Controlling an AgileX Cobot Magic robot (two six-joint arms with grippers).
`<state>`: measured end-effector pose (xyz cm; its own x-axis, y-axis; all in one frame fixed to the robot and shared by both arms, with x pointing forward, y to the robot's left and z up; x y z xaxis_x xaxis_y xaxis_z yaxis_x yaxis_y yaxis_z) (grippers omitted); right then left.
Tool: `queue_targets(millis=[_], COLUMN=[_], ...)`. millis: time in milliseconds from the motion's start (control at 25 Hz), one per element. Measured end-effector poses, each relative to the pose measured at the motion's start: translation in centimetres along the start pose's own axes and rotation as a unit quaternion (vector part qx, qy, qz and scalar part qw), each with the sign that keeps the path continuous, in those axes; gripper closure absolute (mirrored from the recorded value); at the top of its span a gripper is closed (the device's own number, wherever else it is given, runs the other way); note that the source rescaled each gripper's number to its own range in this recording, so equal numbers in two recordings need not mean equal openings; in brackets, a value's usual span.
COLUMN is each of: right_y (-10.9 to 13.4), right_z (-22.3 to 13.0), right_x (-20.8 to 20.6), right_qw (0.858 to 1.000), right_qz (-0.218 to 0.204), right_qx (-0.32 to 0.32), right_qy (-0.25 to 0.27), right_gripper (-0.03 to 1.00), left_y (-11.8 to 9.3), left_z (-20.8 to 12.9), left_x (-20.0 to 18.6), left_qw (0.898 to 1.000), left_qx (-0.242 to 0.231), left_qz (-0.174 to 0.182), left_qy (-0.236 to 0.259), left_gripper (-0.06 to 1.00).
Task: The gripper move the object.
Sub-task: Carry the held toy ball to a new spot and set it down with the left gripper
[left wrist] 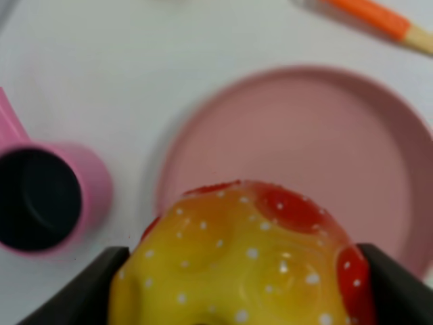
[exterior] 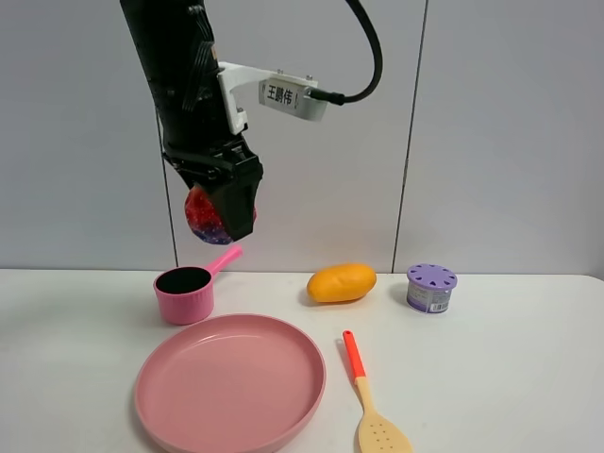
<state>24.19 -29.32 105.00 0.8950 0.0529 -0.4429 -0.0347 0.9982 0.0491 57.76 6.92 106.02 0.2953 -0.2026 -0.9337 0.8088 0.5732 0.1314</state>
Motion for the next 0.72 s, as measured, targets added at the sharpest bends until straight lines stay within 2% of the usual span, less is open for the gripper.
queue_targets(millis=[160,280,360,560,720], right_y=[0.0,0.0,0.0,0.0,0.0], right_z=[0.0,0.0,0.0,0.0,0.0], right_x=[0.0,0.0,0.0,0.0,0.0], right_qw=[1.000,1.000,1.000,1.000,1.000], right_qz=[0.000,0.000,0.000,0.000,0.000], right_qx=[0.000,0.000,0.000,0.000,0.000], right_qy=[0.000,0.000,0.000,0.000,0.000], right_gripper=[-0.03,-0.03,-0.03,-0.03,-0.03], left_y=[-0.8,-2.2,-3.5,-7.2,-9.1], left_z=[-1.2,-2.0,-1.9,0.2,2.3], left_x=[0.7,1.2,1.6,2.1,2.0], left_qw=[0.999,0.999,0.999,0.998,0.989], left_qx=[-0.026,-0.017,-0.004,0.051,0.089], left_qz=[-0.014,-0.018,-0.018,-0.004,0.015], left_qy=[0.034,0.048,0.041,-0.035,-0.116], left_gripper=[0.92,0.92,0.92,0.92,0.92])
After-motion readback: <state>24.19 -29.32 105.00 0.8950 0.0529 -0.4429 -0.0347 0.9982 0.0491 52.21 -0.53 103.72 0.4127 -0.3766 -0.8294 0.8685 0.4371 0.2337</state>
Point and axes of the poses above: a point on each arm's last joint axis where the gripper is mounted, x pointing out along that axis toward the gripper, y along the wrist's bending axis when the last joint is at zero, z = x × y, the point moved 1 cm from there along x, pointing out along that axis toward the gripper, and after that the axes turned 2 degrees about x, right-handed, at the moved point
